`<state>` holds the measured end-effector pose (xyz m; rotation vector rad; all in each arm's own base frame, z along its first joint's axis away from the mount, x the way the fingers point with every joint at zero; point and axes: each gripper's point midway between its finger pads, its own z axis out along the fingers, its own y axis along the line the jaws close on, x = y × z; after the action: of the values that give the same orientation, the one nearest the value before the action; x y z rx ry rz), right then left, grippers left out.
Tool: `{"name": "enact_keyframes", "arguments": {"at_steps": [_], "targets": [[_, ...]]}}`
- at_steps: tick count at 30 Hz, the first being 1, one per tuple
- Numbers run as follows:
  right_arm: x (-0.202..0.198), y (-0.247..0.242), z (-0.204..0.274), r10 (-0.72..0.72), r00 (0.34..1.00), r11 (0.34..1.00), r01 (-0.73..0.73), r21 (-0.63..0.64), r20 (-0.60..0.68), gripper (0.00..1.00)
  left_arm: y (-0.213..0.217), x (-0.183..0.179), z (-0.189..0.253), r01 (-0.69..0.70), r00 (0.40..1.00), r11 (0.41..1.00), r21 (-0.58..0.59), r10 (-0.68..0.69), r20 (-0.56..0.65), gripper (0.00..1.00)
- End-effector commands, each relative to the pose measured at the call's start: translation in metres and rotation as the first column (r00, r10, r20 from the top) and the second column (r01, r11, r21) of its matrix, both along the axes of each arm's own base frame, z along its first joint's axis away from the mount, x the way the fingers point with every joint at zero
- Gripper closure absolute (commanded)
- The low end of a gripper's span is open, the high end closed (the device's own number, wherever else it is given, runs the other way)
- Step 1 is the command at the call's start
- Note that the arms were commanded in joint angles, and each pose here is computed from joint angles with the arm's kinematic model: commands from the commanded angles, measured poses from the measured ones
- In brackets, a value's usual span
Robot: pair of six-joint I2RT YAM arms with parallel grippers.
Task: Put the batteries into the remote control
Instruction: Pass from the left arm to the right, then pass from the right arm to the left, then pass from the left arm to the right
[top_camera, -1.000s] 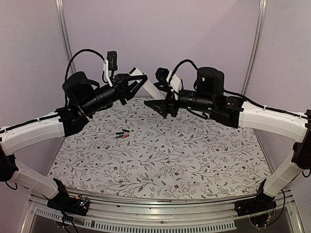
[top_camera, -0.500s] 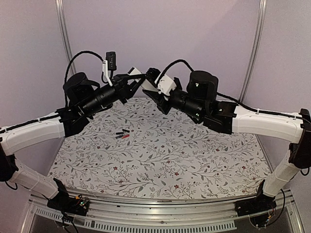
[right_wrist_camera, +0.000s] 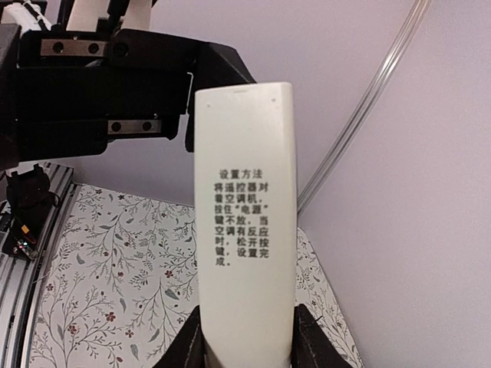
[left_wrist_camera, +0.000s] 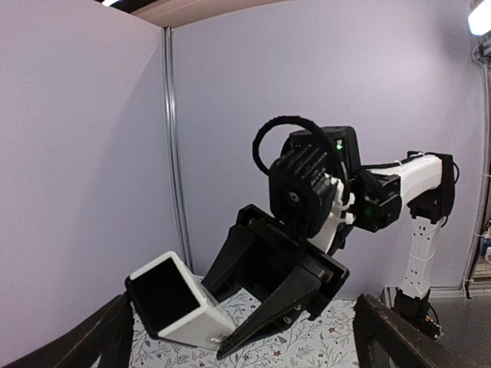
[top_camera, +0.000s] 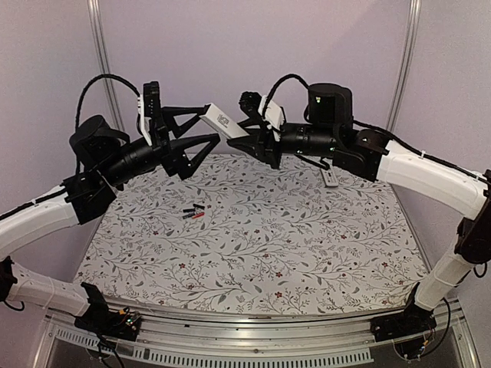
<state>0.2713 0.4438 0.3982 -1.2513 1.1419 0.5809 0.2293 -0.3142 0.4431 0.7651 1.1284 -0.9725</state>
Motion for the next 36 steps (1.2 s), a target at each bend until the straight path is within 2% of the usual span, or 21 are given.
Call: {"name": "enact_keyframes", "arguments": {"at_steps": [1, 2, 9, 14, 18, 19, 20, 21, 22, 23, 25, 27, 30, 32, 36], "targets": [[-0.054, -0.003, -0.010, 0.314, 0.937, 0.943, -0.327, -0.067, -0.153, 1.00, -0.007, -0.008, -0.025, 0.024, 0.996, 0.984, 0.175, -0.039, 0.084, 0.01], [-0.056, -0.002, -0.011, 0.328, 0.931, 0.938, -0.341, -0.067, -0.158, 1.00, -0.008, -0.010, -0.027, 0.036, 0.995, 0.981, 0.189, -0.053, 0.088, 0.04], [-0.065, -0.001, -0.009, 0.380, 0.910, 0.918, -0.393, -0.053, -0.168, 1.00, -0.024, -0.019, -0.025, 0.123, 0.988, 0.974, 0.190, -0.139, 0.074, 0.36], [-0.069, -0.001, -0.007, 0.403, 0.899, 0.908, -0.416, -0.046, -0.175, 1.00, -0.028, -0.023, -0.021, 0.146, 0.983, 0.973, 0.180, -0.163, 0.085, 0.65], [-0.068, -0.001, -0.008, 0.396, 0.901, 0.911, -0.410, -0.048, -0.176, 1.00, -0.026, -0.030, -0.018, 0.162, 0.979, 0.973, 0.167, -0.180, 0.100, 0.94], [-0.066, -0.001, -0.008, 0.388, 0.905, 0.915, -0.401, -0.049, -0.174, 0.96, -0.025, -0.030, -0.016, 0.157, 0.980, 0.975, 0.157, -0.173, 0.100, 1.00], [-0.063, 0.000, -0.006, 0.375, 0.912, 0.921, -0.387, -0.047, -0.167, 0.82, -0.022, -0.029, -0.014, 0.145, 0.982, 0.979, 0.141, -0.160, 0.097, 1.00], [-0.059, 0.000, -0.005, 0.355, 0.920, 0.930, -0.366, -0.041, -0.164, 0.62, -0.021, -0.027, -0.011, 0.132, 0.985, 0.984, 0.123, -0.145, 0.096, 1.00], [-0.055, 0.001, -0.005, 0.334, 0.928, 0.938, -0.344, -0.034, -0.166, 0.46, -0.018, -0.026, -0.008, 0.121, 0.987, 0.987, 0.105, -0.131, 0.093, 1.00], [-0.052, 0.000, -0.003, 0.317, 0.935, 0.946, -0.325, -0.026, -0.158, 0.35, -0.016, -0.026, -0.005, 0.115, 0.989, 0.990, 0.084, -0.122, 0.085, 1.00], [-0.049, -0.001, -0.002, 0.293, 0.946, 0.955, -0.297, -0.008, -0.138, 0.27, -0.013, -0.027, -0.001, 0.113, 0.990, 0.992, 0.056, -0.117, 0.078, 1.00], [-0.048, -0.004, -0.002, 0.282, 0.951, 0.959, -0.284, 0.005, -0.128, 0.24, -0.011, -0.029, 0.002, 0.121, 0.989, 0.992, 0.043, -0.124, 0.078, 1.00], [-0.045, -0.004, -0.008, 0.259, 0.955, 0.965, -0.263, -0.006, -0.146, 0.25, -0.010, -0.029, 0.003, 0.119, 0.990, 0.992, 0.041, -0.121, 0.072, 1.00], [-0.042, -0.005, -0.013, 0.238, 0.959, 0.969, -0.244, -0.021, -0.156, 0.33, -0.009, -0.028, 0.004, 0.111, 0.991, 0.993, 0.044, -0.114, 0.069, 1.00], [-0.044, -0.007, -0.013, 0.244, 0.958, 0.968, -0.250, -0.026, -0.153, 0.57, -0.009, -0.028, 0.001, 0.106, 0.992, 0.993, 0.054, -0.109, 0.060, 1.00]]}}
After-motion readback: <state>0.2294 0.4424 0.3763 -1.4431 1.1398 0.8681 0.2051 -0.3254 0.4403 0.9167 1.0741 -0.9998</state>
